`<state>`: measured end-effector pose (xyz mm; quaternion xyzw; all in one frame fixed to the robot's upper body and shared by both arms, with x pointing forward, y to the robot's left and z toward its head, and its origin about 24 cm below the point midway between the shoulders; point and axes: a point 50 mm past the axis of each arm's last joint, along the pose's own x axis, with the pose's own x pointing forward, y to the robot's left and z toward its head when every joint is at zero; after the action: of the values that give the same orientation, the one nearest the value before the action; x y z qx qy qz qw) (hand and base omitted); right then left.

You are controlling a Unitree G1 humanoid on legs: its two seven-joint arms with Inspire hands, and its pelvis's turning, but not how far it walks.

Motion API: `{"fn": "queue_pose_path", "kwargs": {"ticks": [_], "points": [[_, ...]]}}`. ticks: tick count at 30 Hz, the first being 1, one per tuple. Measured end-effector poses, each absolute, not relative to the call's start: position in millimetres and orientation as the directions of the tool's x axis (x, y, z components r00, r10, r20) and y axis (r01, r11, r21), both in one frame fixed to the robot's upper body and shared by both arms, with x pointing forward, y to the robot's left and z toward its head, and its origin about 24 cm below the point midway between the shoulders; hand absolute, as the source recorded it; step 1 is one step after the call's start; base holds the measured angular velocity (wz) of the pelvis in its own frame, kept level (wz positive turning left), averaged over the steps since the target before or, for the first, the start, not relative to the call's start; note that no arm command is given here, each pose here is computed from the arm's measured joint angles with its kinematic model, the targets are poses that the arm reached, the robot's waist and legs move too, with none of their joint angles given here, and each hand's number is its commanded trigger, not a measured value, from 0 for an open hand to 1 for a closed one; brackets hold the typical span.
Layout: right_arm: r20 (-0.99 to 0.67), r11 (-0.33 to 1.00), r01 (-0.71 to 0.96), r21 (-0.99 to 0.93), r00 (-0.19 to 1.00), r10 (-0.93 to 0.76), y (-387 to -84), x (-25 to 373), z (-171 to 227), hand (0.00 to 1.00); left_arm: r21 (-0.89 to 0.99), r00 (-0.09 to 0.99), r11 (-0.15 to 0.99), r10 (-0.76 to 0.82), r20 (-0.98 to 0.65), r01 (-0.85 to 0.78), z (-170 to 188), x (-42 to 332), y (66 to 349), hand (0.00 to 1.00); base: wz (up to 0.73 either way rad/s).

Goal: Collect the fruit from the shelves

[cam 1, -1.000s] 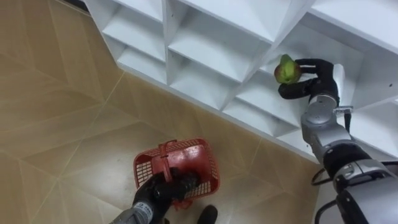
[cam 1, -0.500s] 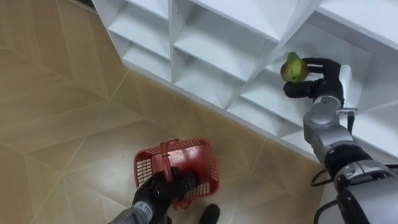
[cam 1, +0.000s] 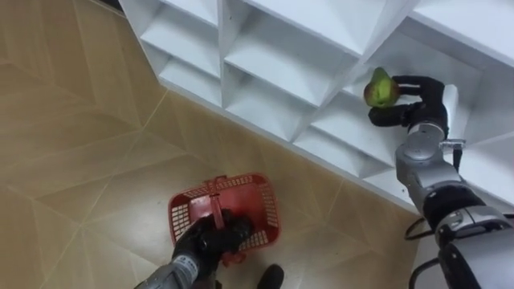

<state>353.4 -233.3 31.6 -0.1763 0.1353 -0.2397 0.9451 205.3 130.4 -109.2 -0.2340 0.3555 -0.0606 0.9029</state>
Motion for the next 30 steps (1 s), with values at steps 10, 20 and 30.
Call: {"fn": "queue_pose_path", "kwargs": {"ticks": [10, 20, 30], "points": [[-0.139, 0.858, 0.355, -0.371, 0.893, -0.429, -222, 335, 19, 1.00, -0.486, 0.774, 0.871, -0.256, -0.579, -0.076, -102, 211, 132, 1.00, -0.02], [-0.119, 0.877, 0.265, -0.402, 0.934, -0.337, -207, 305, 1, 1.00, -0.534, 0.805, 0.843, -0.270, -0.529, -0.069, -93, 206, 123, 1.00, -0.08], [-0.120, 0.895, 0.181, -0.408, 0.961, -0.249, -188, 281, -11, 1.00, -0.549, 0.791, 0.833, -0.294, -0.537, -0.063, -94, 203, 116, 1.00, -0.04]]}}
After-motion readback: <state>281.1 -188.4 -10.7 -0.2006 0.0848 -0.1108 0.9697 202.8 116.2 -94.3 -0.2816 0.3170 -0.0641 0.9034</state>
